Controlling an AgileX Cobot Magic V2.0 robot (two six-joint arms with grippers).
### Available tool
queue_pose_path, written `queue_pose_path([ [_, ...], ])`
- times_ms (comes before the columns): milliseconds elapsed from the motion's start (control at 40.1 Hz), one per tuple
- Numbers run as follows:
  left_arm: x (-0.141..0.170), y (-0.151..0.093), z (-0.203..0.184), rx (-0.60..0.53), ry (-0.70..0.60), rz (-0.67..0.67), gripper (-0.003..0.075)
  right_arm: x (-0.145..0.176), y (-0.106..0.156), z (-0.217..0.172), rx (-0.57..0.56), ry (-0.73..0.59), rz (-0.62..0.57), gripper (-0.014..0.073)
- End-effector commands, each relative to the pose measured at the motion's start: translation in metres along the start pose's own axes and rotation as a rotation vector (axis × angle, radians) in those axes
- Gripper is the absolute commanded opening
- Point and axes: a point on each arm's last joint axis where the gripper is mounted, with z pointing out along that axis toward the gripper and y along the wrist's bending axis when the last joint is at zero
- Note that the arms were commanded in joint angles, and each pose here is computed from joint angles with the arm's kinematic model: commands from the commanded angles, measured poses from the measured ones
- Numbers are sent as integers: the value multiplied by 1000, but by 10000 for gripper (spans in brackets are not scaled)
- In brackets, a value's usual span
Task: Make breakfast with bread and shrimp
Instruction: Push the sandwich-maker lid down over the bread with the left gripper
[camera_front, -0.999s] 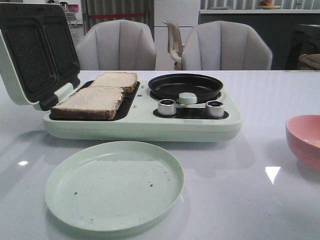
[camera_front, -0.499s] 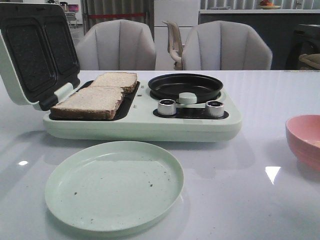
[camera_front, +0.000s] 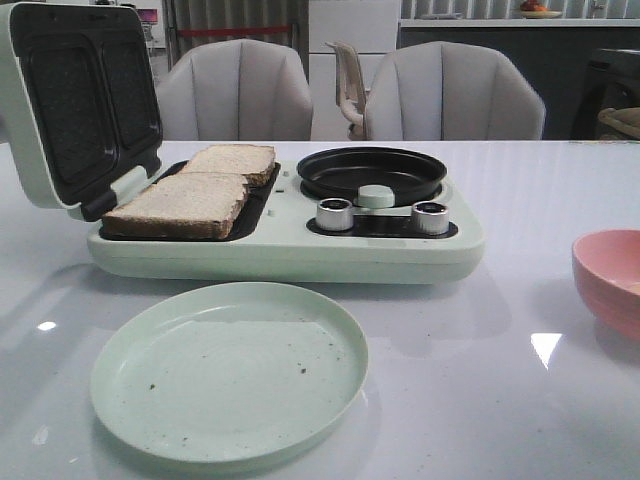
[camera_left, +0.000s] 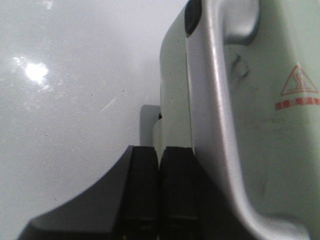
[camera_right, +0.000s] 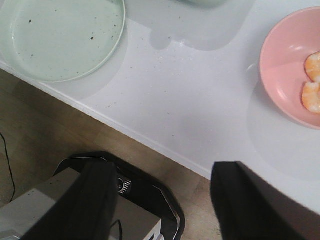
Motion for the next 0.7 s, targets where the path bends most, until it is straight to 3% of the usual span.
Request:
queue_pose_path([
  [0,-15,-30,-21,91,-88,21,101,-10,1,-8,0,-86,3,516],
  [325,3,-75,-4,193,-4,135,101,-10,1,-8,0,-86,3,516],
  [674,75,-144,-3,276,58,352,101,-10,1,-8,0,-86,3,516],
])
